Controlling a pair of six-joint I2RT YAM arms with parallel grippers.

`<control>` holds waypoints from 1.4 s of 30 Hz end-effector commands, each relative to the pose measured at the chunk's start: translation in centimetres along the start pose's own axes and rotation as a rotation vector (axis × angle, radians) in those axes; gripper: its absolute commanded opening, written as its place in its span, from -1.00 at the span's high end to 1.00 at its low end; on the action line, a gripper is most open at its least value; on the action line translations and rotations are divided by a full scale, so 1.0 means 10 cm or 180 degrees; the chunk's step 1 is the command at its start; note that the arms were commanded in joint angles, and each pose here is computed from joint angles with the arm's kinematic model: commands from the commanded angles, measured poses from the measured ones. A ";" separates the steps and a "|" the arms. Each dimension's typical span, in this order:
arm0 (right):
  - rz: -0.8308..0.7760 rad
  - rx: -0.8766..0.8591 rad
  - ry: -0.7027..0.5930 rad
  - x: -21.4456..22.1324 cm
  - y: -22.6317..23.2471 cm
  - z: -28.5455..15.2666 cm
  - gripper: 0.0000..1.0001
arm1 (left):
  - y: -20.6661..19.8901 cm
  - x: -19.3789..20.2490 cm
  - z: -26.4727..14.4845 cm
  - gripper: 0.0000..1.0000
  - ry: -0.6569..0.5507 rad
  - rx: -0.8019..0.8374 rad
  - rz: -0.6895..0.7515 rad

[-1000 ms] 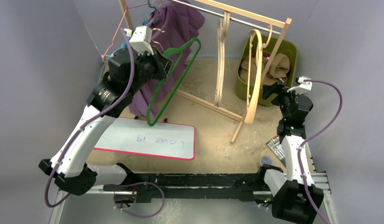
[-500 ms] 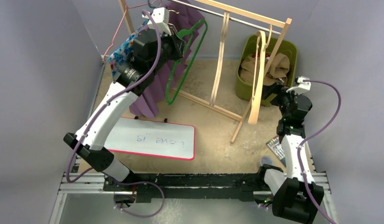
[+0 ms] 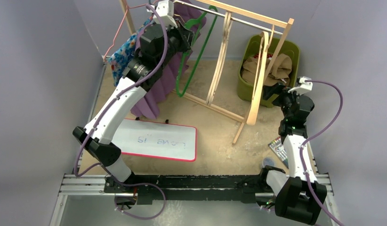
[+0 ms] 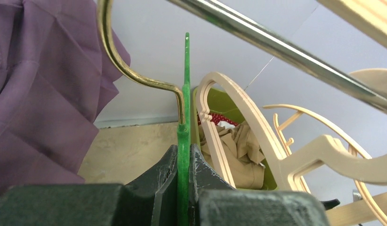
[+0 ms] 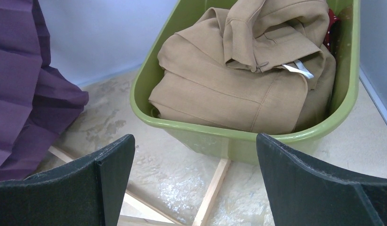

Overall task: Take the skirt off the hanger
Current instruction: Place the hanger at the clothesline.

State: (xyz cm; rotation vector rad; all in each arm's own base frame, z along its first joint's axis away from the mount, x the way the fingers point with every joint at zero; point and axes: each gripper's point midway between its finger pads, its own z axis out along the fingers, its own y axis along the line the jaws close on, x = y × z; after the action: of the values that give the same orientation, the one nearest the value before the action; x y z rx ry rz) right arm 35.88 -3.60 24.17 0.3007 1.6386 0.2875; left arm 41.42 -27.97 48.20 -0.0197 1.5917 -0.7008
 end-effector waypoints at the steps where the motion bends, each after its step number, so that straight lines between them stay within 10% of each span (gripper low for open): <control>1: -0.0027 -0.0110 -0.0152 -0.11 0.08 0.01 -0.98 | -0.25 -0.37 0.05 1.00 -0.0384 0.0231 -0.0168; 42: 0.0016 -0.0095 -0.0164 -0.11 0.07 0.01 -0.98 | -0.49 -0.06 0.29 1.00 -0.0516 -0.0335 0.0128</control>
State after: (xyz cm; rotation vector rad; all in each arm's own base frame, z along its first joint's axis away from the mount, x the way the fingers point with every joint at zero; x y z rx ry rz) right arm 35.92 -3.56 24.26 0.3097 1.6322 0.2970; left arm 42.26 -34.34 48.13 -0.0376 1.5478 -0.6160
